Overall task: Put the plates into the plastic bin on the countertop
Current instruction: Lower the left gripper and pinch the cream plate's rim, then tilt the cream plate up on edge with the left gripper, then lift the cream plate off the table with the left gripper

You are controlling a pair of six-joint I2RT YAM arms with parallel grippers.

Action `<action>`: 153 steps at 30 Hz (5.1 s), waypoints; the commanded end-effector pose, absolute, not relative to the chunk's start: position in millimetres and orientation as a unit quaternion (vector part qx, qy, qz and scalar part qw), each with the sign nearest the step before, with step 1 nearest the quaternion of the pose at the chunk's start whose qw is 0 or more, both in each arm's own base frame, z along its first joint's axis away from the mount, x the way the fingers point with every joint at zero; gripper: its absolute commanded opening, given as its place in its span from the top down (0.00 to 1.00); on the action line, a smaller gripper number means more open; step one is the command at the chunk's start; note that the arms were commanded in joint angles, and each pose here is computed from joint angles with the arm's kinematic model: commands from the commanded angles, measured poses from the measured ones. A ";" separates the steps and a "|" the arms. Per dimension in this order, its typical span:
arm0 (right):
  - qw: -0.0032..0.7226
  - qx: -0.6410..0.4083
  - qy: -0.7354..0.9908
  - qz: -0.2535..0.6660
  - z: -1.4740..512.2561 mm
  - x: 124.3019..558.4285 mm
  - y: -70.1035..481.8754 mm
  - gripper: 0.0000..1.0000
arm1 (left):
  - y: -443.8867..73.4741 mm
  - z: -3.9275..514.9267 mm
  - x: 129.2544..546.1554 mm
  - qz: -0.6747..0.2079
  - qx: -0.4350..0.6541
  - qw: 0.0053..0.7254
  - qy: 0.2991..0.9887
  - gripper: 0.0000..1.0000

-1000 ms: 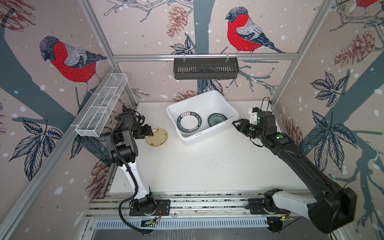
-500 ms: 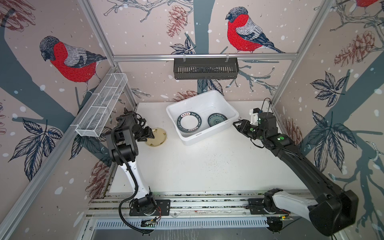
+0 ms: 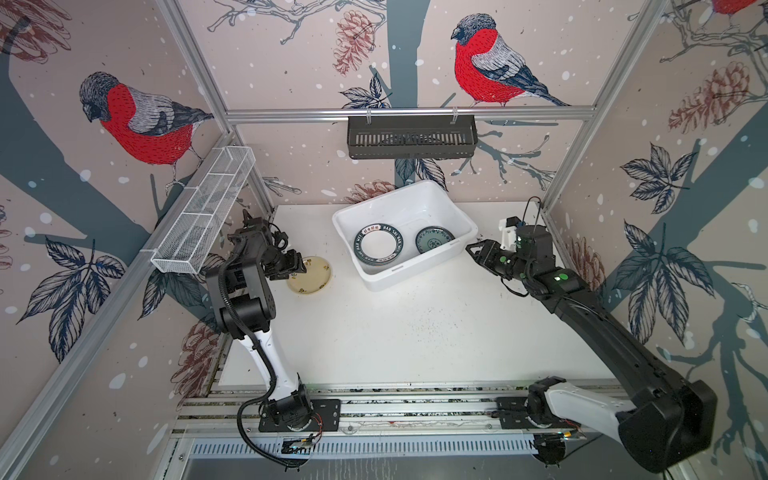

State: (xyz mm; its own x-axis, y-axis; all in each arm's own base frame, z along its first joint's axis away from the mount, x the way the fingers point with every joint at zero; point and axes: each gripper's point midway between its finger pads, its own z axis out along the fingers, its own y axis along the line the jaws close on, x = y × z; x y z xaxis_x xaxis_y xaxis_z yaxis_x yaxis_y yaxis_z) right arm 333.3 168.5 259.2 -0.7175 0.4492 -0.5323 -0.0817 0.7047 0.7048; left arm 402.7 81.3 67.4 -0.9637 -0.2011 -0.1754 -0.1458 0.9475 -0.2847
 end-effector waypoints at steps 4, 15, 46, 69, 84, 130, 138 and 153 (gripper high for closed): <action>0.368 0.108 0.846 0.372 262.1 334.1 168.0 0.57 | 92.0 61.7 398.6 -0.114 -0.112 0.091 0.983 0.33; 0.368 0.112 0.846 0.369 259.3 331.8 164.6 0.57 | 85.1 45.1 393.1 -0.137 -0.123 0.057 0.981 0.38; 0.359 0.113 0.850 0.369 268.2 346.5 172.2 0.58 | 54.6 26.7 391.7 -0.231 -0.143 0.039 0.962 0.63; 0.341 0.104 0.861 0.362 267.6 359.1 188.8 0.58 | 50.5 28.0 396.9 -0.288 -0.176 0.045 0.940 0.89; 0.337 0.091 0.863 0.366 267.6 371.3 202.8 0.58 | 51.7 56.2 399.5 -0.291 -0.170 0.077 0.938 1.00; 0.335 0.049 0.855 0.393 270.1 390.0 215.1 0.59 | 53.2 232.7 404.7 -0.154 -0.062 0.289 0.943 1.00; 0.335 0.048 0.856 0.392 271.2 392.0 215.6 0.58 | 55.8 266.0 414.1 -0.145 -0.051 0.329 0.932 1.00; 0.339 0.059 0.857 0.383 271.7 399.9 207.6 0.59 | 11.9 314.7 434.7 -0.202 0.018 0.391 0.898 1.00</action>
